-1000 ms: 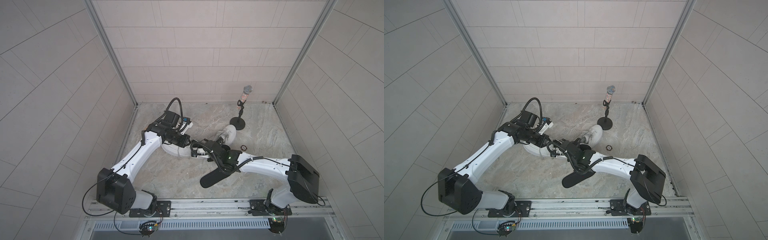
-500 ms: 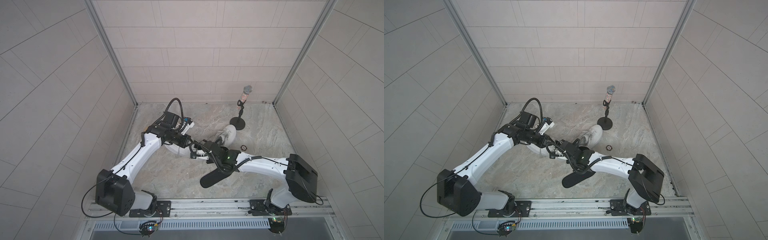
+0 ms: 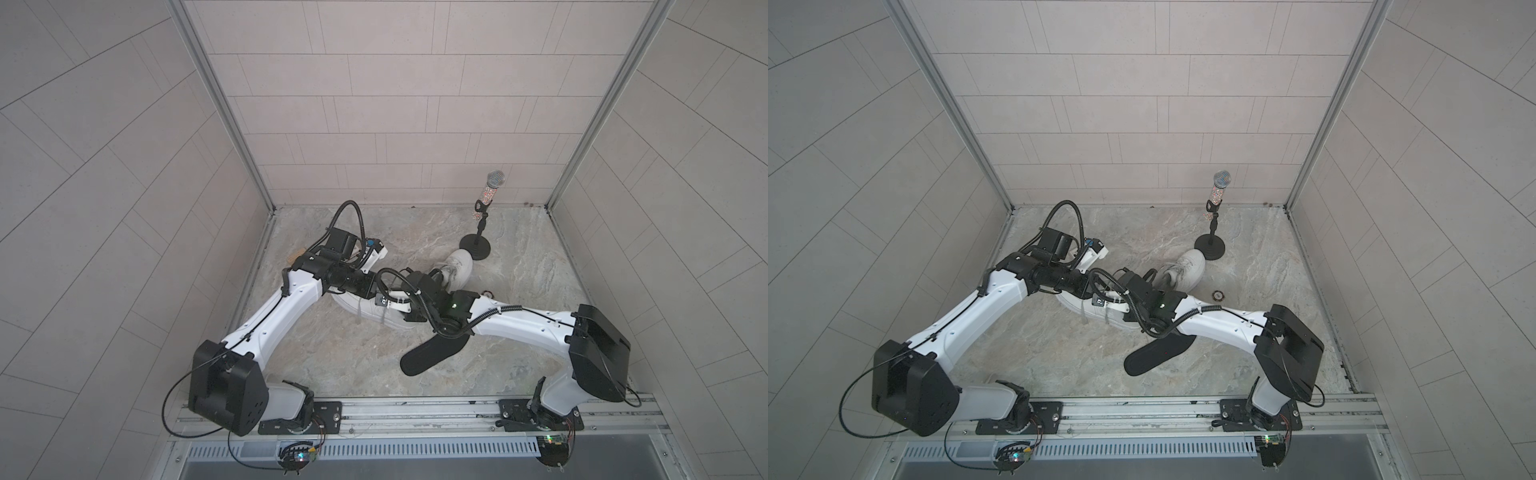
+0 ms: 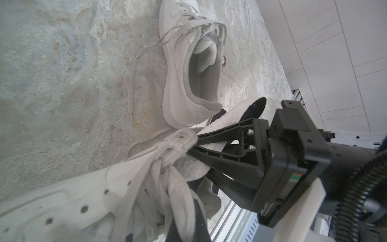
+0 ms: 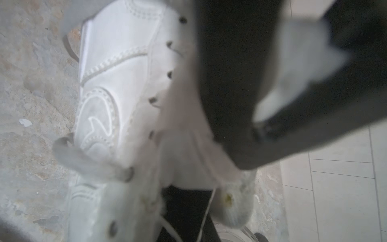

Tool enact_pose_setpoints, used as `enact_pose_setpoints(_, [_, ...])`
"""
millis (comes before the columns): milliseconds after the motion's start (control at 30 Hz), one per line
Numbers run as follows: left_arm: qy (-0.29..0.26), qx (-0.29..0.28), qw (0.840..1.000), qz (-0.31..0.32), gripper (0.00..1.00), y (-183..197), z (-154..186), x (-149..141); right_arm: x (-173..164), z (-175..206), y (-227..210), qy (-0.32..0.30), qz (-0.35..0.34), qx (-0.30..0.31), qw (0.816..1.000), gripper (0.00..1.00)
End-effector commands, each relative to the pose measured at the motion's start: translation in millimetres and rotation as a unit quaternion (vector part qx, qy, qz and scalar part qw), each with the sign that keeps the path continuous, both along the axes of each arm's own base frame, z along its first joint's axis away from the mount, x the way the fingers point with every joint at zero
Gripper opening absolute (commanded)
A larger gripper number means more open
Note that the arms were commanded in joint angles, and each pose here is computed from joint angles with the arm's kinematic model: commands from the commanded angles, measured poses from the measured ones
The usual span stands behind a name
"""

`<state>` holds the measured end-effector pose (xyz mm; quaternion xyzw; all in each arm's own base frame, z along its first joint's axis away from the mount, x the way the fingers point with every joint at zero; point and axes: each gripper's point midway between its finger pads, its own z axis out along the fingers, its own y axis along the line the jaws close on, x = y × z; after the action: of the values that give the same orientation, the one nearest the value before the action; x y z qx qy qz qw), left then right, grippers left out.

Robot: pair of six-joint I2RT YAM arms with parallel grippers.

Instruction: Insert the insole into the shoe

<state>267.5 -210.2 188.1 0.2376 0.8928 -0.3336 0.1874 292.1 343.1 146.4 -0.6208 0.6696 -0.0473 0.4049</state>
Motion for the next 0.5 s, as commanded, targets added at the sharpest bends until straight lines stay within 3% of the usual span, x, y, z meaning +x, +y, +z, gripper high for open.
enact_pose_setpoints(0, [-0.019, -0.047, 0.999, -0.019, 0.0, -18, 18, 1, -5, 24, 40, 0.032, 0.018, 0.096, 0.995, 0.18])
enact_pose_setpoints(200, [-0.031, -0.038, 0.999, -0.009, 0.0, -14, 17, 5, -16, 15, 52, 0.08, 0.033, 0.119, 0.989, 0.29])
enact_pose_setpoints(467, [-0.034, -0.018, 0.997, 0.071, 0.0, -1, 1, 29, -29, 11, 45, 0.146, 0.026, 0.128, 0.981, 0.58])
